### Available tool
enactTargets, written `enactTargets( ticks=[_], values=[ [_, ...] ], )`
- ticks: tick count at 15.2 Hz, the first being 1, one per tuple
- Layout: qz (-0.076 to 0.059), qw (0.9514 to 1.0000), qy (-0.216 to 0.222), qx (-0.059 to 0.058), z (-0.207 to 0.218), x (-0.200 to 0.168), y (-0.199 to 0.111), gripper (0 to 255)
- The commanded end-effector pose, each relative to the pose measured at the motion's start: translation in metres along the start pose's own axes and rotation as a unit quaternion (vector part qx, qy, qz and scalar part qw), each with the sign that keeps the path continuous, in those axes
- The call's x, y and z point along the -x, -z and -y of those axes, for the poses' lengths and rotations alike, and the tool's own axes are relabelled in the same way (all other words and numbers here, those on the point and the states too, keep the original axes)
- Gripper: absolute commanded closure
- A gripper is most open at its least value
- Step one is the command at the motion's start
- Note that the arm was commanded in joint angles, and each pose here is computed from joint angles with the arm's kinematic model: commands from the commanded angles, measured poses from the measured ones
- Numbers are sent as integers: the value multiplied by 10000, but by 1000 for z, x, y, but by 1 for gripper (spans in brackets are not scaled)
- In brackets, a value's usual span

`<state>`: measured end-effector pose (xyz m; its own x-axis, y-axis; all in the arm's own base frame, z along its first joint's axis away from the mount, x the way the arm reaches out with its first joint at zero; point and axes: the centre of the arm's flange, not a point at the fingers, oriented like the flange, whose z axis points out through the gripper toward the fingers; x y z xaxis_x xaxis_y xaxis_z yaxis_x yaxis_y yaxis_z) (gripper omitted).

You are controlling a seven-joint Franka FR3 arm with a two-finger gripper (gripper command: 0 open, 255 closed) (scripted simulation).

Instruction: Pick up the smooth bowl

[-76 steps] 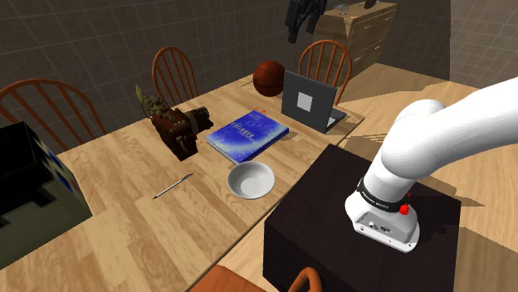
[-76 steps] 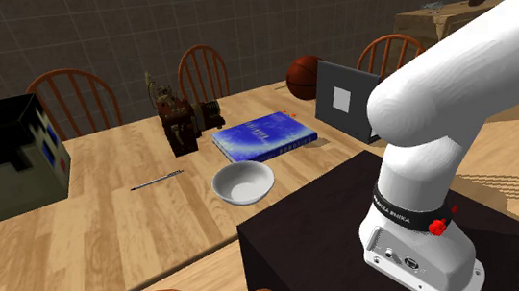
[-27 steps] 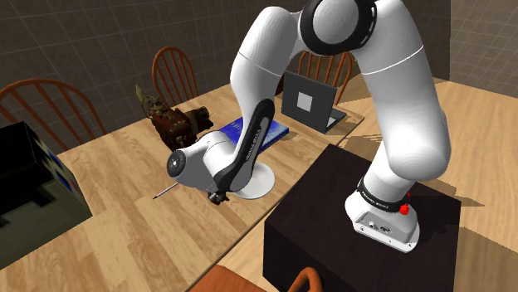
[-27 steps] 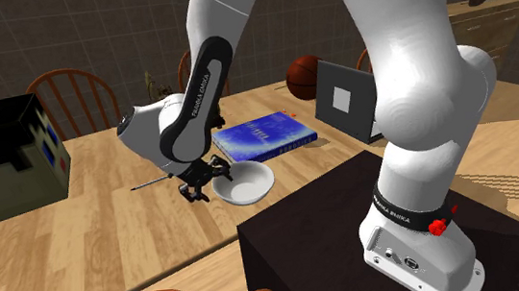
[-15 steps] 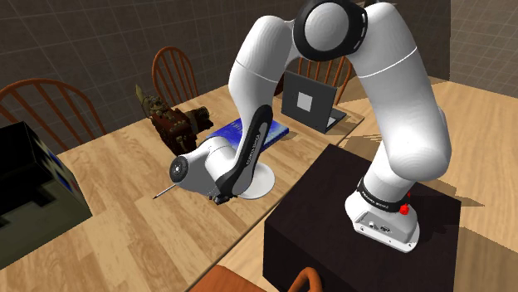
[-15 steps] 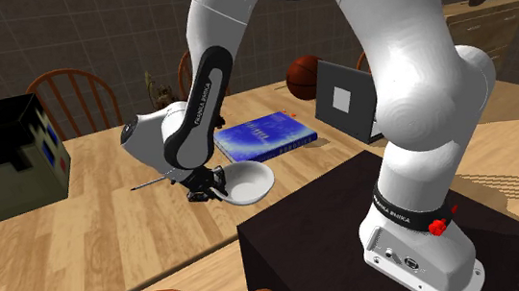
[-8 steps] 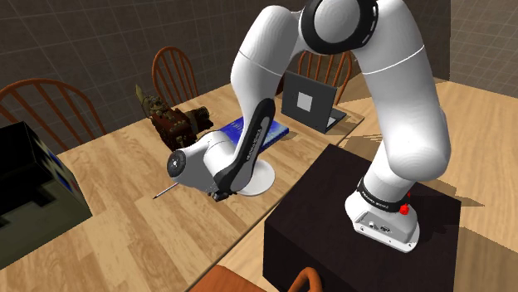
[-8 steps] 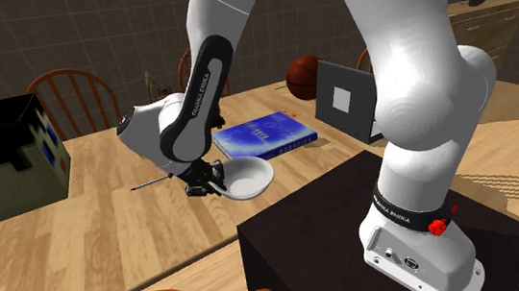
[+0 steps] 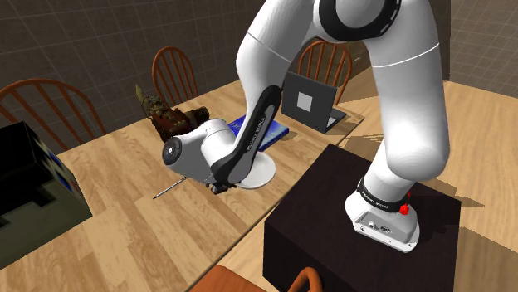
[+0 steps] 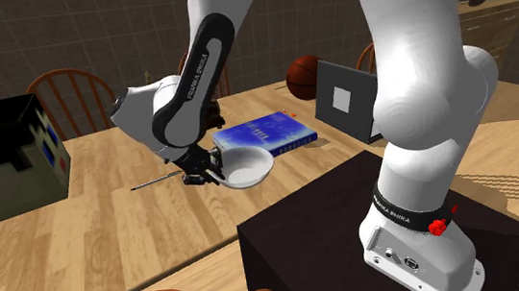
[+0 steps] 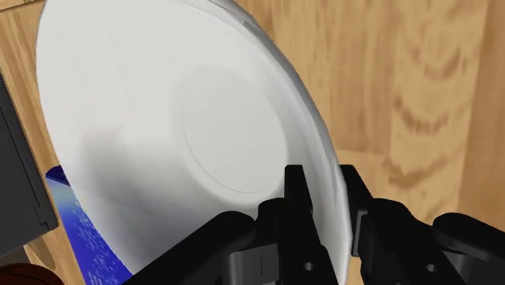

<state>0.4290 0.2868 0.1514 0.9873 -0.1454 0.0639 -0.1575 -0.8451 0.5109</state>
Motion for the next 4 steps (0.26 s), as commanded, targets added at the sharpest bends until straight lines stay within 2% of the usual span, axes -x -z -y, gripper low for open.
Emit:
enactTargets(
  ticks=[1,4],
  values=[
    [0,10000,0,1,-4,-1,9,255],
    [0,10000,0,1,-7,-1,14,255]
  ],
)
